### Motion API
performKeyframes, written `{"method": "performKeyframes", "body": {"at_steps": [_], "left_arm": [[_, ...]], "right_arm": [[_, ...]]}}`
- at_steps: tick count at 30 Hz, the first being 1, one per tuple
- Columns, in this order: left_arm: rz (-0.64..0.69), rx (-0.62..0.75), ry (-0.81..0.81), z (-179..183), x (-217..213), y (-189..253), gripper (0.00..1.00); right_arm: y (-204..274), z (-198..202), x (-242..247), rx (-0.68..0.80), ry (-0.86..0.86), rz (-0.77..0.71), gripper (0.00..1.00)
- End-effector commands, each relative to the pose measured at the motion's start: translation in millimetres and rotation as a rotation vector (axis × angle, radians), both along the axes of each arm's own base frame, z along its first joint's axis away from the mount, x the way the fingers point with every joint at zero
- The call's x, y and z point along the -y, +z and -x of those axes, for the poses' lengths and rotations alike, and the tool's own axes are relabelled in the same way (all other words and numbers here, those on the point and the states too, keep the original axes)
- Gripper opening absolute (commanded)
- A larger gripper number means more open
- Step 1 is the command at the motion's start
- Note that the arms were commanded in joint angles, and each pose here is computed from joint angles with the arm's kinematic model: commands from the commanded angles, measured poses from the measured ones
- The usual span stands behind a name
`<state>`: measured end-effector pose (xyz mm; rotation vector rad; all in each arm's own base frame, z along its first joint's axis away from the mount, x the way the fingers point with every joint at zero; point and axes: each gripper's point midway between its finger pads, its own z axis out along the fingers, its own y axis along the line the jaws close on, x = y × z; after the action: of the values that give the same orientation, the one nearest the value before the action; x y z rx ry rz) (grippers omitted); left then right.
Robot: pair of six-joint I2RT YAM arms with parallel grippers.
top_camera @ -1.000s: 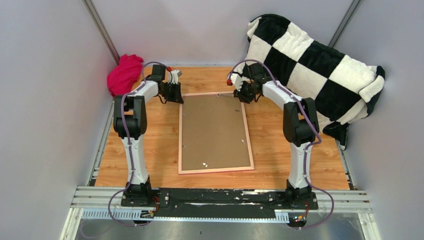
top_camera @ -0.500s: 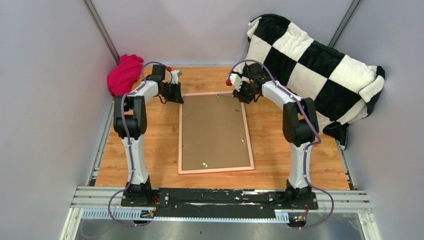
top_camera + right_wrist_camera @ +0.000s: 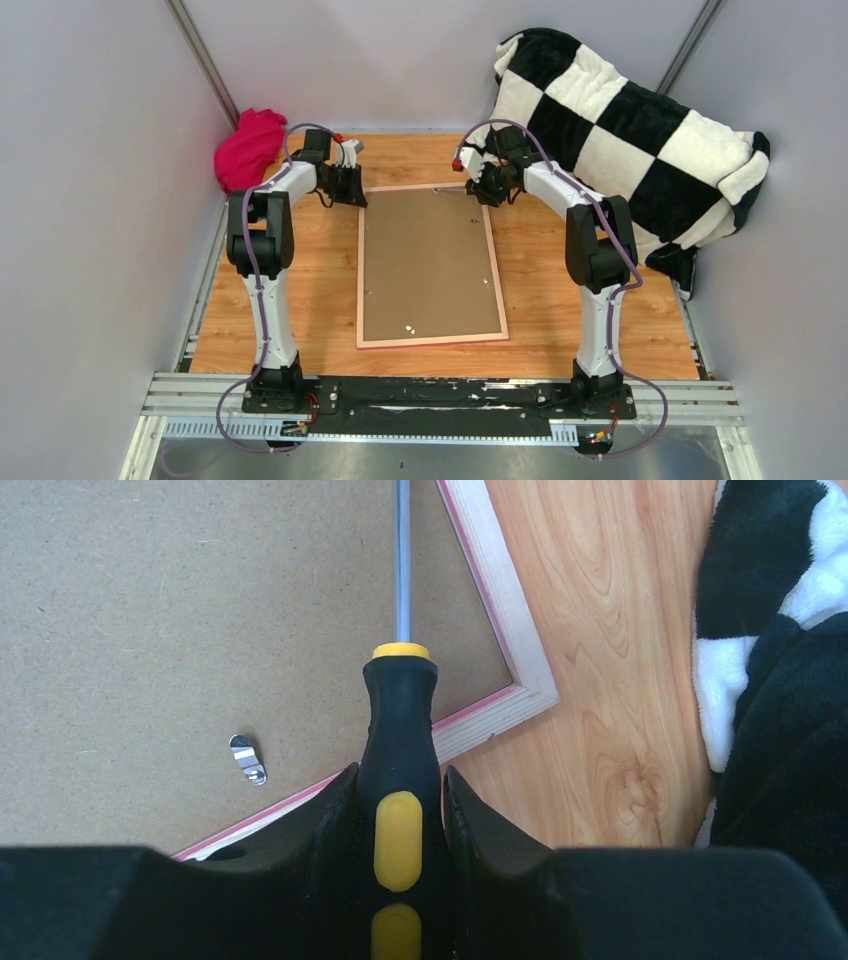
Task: Take the photo out of the frame
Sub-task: Release the photo frame item from the photo frame.
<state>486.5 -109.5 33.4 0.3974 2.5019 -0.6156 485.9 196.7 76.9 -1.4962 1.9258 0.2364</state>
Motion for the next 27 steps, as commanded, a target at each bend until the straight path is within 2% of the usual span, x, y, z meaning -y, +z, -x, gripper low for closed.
{"method": "performKeyframes", "body": {"at_steps": [1, 11, 20, 27], "left_arm": [[-0.035, -0.153, -0.026, 31, -2, -44, 0.0], [-0.034, -0.152, -0.026, 31, -2, -43, 0.0], [-0.034, -0.154, -0.026, 31, -2, -44, 0.0], [-0.034, -0.154, -0.026, 31, -2, -44, 0.0]], "right_arm": [[-9, 8, -14, -0.036, 0.035, 0.015, 0.0], [5, 2, 3, -0.014, 0.002, -0.001, 0.0], [-9, 10, -15, -0.04, 0.04, 0.012, 0.0], [-2, 5, -5, -0.022, 0.024, 0.02, 0.0]]}}
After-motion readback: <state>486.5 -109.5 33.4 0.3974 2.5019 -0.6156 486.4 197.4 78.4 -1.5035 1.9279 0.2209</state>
